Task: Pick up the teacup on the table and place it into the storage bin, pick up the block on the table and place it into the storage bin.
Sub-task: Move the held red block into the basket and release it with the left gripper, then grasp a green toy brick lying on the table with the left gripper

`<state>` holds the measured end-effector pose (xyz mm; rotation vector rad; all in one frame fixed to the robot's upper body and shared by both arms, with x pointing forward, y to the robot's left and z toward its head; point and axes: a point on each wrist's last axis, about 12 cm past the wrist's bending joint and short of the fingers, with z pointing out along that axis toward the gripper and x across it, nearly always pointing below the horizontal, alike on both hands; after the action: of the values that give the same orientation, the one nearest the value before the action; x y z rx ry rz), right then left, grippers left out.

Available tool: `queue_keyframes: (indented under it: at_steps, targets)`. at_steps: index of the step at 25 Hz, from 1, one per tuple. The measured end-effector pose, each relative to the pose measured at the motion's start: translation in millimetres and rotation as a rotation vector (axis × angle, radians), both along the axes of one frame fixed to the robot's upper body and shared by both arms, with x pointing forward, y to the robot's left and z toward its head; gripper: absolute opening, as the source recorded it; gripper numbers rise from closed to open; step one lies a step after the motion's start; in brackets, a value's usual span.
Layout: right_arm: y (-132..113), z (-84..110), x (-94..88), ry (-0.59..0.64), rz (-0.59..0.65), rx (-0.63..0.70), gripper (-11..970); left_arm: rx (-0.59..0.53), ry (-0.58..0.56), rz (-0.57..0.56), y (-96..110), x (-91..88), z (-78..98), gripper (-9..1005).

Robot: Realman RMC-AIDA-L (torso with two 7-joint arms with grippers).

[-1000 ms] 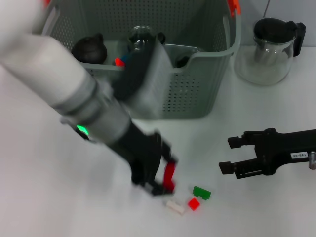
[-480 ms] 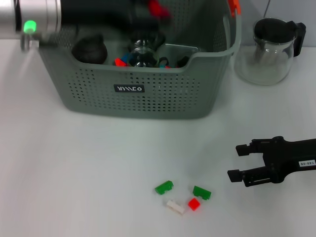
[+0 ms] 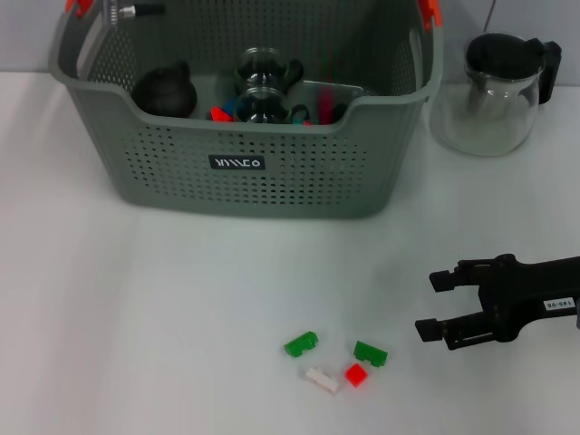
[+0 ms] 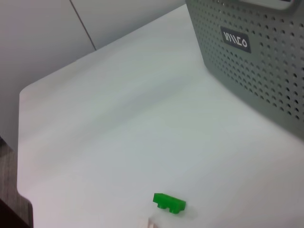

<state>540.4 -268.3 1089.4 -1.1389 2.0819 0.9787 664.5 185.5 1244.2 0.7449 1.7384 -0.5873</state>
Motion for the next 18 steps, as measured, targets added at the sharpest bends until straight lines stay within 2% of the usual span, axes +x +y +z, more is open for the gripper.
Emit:
queue_keyframes:
  at_steps: [3, 5, 7, 9, 10, 11, 12, 13, 14, 18]
  targets:
    - [-1, -0.6, -0.8, -0.002, 0.002, 0.0, 912, -0.012, -0.009, 0.007, 1, -1.4, 3.6, 800]
    - [-1, -0.9, -1.3, 0.0, 0.004, 0.001, 912, -0.02, -0.006, -0.031, 2, -8.7, 6.7, 830]
    - [-1, -0.8, -1.9, 0.002, 0.006, 0.002, 912, -0.013, -0.002, -0.137, 1, -25.5, 9.5, 878]
    - [-2, -0.5, -1.7, 0.003, 0.005, 0.0, 912, 0.033, -0.015, -0.308, -3, -50.0, 12.1, 927]
    - [-2, -0.5, -1.6, 0.004, 0.003, -0.001, 912, 0.08, -0.016, -0.426, -6, -67.8, 10.2, 952]
    - [-3, -0.7, -1.5, 0.004, -0.001, -0.003, 912, 0.08, -0.016, -0.426, -6, -67.8, 10.2, 952]
    - [-4, -1.2, -1.7, 0.005, -0.006, -0.004, 912, 0.181, -0.001, -0.6, -10, -98.1, 3.0, 952]
    - [-5, -2.0, -2.2, 0.007, -0.012, -0.006, 912, 0.269, 0.041, -0.687, -13, -117.8, -7.0, 952]
    - [-6, -2.4, -2.3, 0.007, -0.019, -0.006, 912, 0.269, 0.041, -0.687, -13, -117.8, -7.0, 951]
    - [-10, -3.7, -3.2, 0.01, -0.042, -0.001, 912, 0.459, 0.132, -0.704, -24, -137.2, -31.8, 951]
